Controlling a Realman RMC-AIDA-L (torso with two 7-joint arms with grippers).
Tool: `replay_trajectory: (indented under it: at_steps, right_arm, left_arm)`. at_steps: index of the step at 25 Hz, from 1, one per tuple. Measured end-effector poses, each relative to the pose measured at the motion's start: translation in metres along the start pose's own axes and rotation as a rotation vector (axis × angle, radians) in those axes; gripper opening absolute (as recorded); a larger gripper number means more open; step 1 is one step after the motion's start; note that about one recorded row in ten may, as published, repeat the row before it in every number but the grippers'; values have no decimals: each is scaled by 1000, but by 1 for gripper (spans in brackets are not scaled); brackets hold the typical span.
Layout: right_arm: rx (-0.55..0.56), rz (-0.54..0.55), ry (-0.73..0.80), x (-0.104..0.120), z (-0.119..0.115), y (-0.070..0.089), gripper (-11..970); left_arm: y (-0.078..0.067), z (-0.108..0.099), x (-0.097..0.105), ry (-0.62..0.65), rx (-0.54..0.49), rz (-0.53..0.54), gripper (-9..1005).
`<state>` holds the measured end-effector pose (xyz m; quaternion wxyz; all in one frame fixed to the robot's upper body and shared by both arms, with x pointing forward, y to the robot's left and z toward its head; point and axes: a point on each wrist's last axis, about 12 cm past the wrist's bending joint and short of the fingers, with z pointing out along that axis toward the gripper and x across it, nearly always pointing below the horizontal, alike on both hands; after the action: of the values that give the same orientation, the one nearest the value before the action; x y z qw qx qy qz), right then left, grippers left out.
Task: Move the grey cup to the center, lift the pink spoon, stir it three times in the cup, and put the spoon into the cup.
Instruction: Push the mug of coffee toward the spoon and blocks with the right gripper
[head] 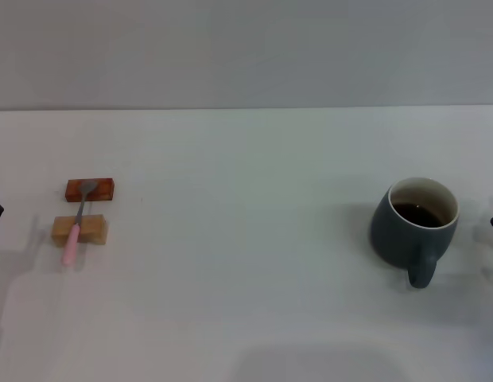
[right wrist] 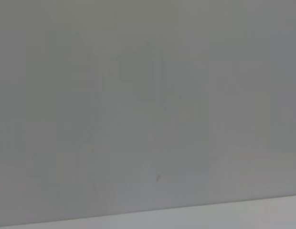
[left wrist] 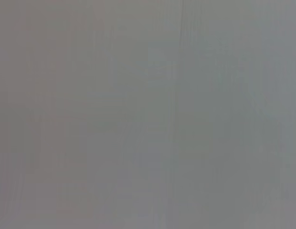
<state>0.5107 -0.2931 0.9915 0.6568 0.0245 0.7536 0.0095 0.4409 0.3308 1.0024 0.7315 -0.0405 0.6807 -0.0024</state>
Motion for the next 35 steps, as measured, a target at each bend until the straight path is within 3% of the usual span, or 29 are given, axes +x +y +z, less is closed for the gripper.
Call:
replay_trajectory:
  at_steps: [24, 35]
  right_arm:
    - [-130, -12, 21, -2, 9, 31, -1]
    - [-254, -26, 44, -5, 16, 62, -1]
  left_arm:
    - [-1, 0, 0, -2, 7, -3, 852]
    - [-1, -1, 0, 0, 5, -2, 852]
